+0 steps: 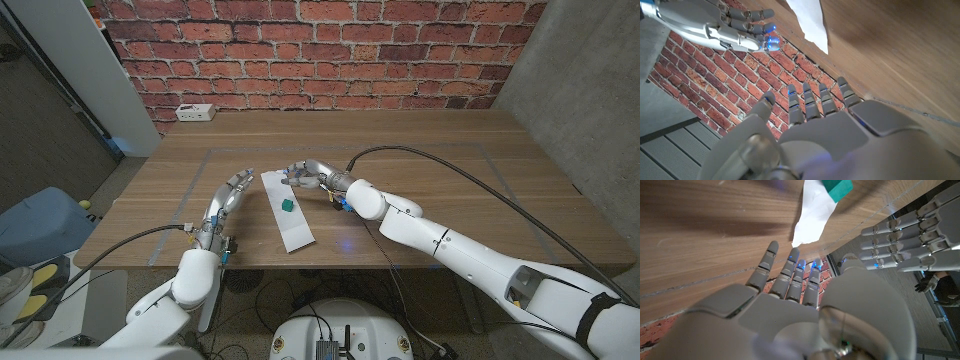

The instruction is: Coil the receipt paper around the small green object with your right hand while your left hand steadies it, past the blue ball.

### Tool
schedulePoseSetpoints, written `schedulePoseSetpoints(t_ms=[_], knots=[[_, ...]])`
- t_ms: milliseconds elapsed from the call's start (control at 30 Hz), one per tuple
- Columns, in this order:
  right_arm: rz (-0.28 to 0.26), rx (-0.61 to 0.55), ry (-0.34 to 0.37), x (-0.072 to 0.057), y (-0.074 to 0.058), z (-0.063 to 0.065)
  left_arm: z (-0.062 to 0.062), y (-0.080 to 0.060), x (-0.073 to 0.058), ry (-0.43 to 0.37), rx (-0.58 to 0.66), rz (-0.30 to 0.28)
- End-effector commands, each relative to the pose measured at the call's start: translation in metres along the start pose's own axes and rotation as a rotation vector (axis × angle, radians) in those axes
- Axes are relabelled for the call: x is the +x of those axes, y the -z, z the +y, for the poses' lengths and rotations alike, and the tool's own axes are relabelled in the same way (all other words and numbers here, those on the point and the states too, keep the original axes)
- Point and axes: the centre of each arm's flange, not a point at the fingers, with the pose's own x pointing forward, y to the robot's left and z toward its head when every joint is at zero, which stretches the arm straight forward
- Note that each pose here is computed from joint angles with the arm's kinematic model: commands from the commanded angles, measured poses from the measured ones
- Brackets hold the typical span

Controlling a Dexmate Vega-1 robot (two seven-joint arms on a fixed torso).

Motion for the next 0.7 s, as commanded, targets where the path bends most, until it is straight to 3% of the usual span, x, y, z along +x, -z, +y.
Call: schedulePoseSetpoints(t_ms=[33,300,700], knots=[[-0.007,-0.022,-0.026,0.011,0.007,-0.023,-0.024,-0.029,-0.028,-0.034,0.158,-0.032],[-0.013,-0.048,-0.069,0.015,0.018,-0.037,-0.052,-0.053,-0.052,-0.047,0.251,-0.032],[-0.029,-0.047,-0.114,0.022,0.028,-0.044,-0.071,-0.069,-0.077,-0.065,0.312,0.007]])
